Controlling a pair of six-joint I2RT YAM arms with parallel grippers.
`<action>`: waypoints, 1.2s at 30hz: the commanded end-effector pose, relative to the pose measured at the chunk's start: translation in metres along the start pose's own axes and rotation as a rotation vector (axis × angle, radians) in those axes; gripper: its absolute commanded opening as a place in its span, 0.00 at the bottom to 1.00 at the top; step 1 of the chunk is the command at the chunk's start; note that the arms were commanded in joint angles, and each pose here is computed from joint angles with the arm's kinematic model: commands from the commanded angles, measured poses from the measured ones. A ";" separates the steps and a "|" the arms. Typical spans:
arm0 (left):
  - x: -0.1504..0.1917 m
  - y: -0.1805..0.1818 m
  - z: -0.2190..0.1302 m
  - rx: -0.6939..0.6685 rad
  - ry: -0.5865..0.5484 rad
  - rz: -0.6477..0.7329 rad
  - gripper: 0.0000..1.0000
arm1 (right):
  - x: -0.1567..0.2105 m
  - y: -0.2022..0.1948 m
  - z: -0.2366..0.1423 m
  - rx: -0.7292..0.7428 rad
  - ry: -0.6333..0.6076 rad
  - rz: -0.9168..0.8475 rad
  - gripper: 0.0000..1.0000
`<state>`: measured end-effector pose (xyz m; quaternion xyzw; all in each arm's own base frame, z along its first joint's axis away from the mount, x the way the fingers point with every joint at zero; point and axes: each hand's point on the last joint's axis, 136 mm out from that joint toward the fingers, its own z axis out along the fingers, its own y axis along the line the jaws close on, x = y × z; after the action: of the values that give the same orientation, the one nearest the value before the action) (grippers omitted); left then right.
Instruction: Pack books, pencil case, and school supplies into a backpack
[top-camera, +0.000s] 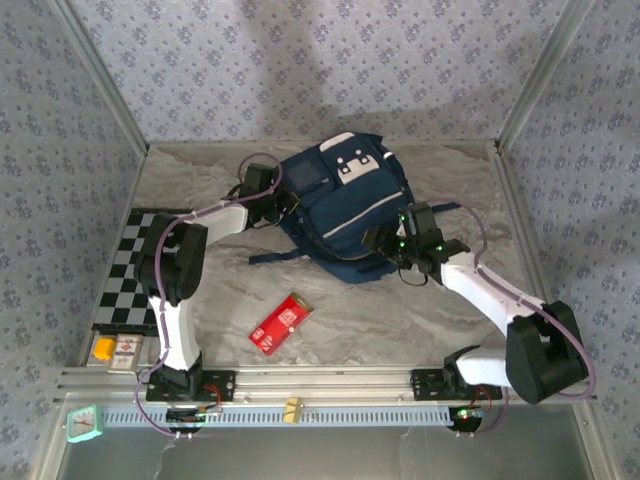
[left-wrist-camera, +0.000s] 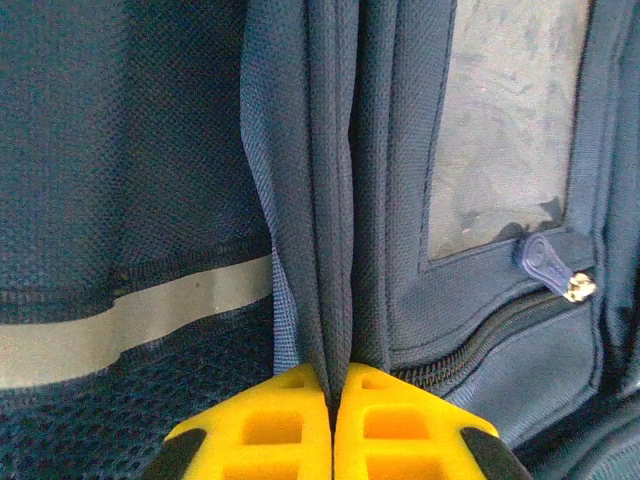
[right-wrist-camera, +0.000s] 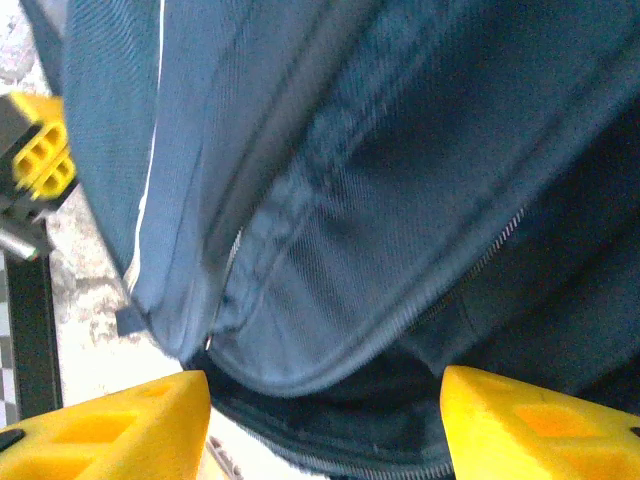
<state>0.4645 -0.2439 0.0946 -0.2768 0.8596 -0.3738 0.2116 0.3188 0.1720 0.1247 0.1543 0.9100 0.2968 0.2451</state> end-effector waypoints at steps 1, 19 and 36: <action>0.016 -0.034 -0.032 0.089 0.010 0.021 0.00 | -0.031 0.020 0.001 -0.058 -0.045 -0.037 0.64; 0.067 -0.051 -0.066 0.098 0.004 -0.076 0.00 | -0.125 0.006 0.005 0.158 -0.042 -0.178 0.71; 0.073 -0.067 -0.080 0.155 0.001 -0.148 0.00 | 0.013 0.087 0.011 0.225 -0.005 -0.300 0.66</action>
<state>0.3900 -0.2702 0.1396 -0.3416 0.8308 -0.3931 0.1966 0.3154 0.2263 0.1708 0.0045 0.9584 0.1273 0.2555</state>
